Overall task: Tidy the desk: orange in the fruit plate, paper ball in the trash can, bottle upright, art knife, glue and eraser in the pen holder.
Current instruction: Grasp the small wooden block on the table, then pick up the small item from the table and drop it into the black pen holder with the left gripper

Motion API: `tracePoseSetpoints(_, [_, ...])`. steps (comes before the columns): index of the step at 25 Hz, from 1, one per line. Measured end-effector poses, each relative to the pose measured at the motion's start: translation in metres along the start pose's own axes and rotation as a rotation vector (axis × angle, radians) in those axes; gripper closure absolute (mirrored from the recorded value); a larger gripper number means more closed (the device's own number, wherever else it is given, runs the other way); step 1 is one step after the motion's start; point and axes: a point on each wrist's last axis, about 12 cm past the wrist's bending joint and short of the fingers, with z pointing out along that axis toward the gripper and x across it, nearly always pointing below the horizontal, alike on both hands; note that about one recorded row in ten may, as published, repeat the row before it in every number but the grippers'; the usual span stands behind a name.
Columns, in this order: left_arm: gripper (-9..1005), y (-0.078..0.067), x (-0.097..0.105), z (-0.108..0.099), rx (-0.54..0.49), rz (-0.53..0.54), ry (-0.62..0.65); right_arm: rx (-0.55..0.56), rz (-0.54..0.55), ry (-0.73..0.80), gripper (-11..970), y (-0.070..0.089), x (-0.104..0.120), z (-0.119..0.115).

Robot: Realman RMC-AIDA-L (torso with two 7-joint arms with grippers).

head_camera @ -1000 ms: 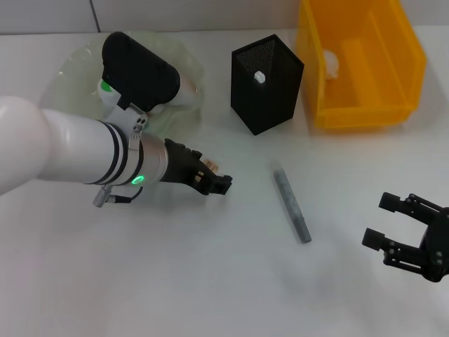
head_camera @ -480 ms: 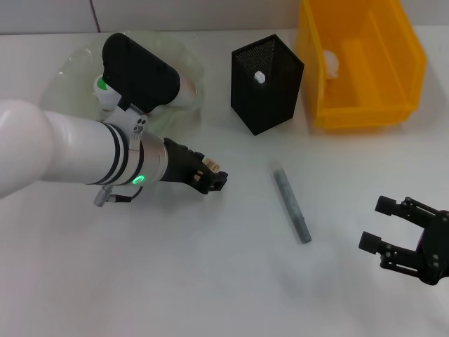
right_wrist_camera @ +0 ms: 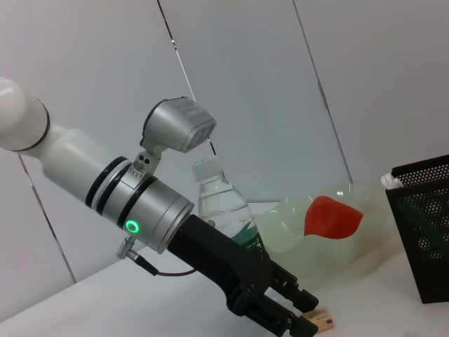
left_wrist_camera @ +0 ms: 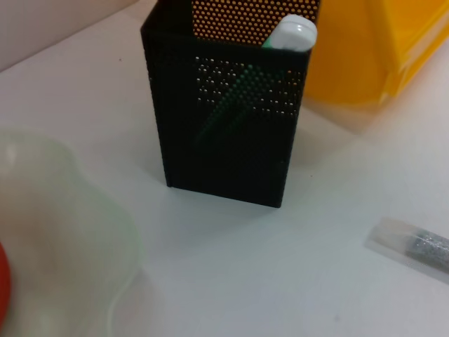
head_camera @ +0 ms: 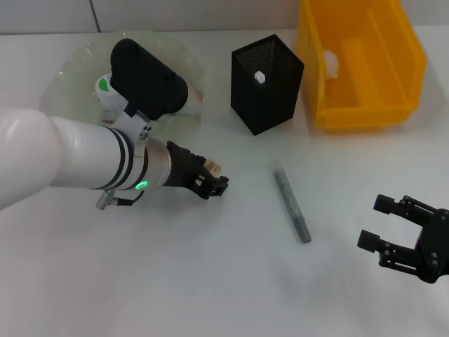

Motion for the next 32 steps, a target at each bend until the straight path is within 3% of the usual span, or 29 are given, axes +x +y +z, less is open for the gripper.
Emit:
tracePoseSetpoints(13, [611,-0.001,0.001,0.001,0.004,0.021,0.012,-0.006,0.016,0.008,142,0.000,0.000,0.000])
tracePoseSetpoints(16, [669,-0.001,0.000,0.001,0.004,0.023,0.010,-0.010,0.023,0.011,142,0.000,0.000,0.000])
tracePoseSetpoints(19, [727,-0.006,-0.006,-0.004,0.015,0.035,-0.011,-0.014,0.025,0.006,142,0.001,0.000,0.000])
tracePoseSetpoints(23, [726,-0.012,-0.011,-0.007,0.029,0.058,-0.021,-0.010,0.027,0.004,143,0.001,0.000,-0.001])
tracePoseSetpoints(28, [727,-0.021,-0.022,-0.018,0.046,0.085,-0.068,-0.006,0.030,0.003,143,0.002,0.001,-0.002])
tracePoseSetpoints(29, [728,-0.032,-0.036,-0.036,0.061,0.123,-0.157,-0.005,0.030,0.003,143,0.002,0.001,-0.002])
tracePoseSetpoints(32, [729,-0.036,-0.042,-0.046,0.065,0.136,-0.214,-0.005,0.030,0.003,143,0.002,0.001,-0.002])
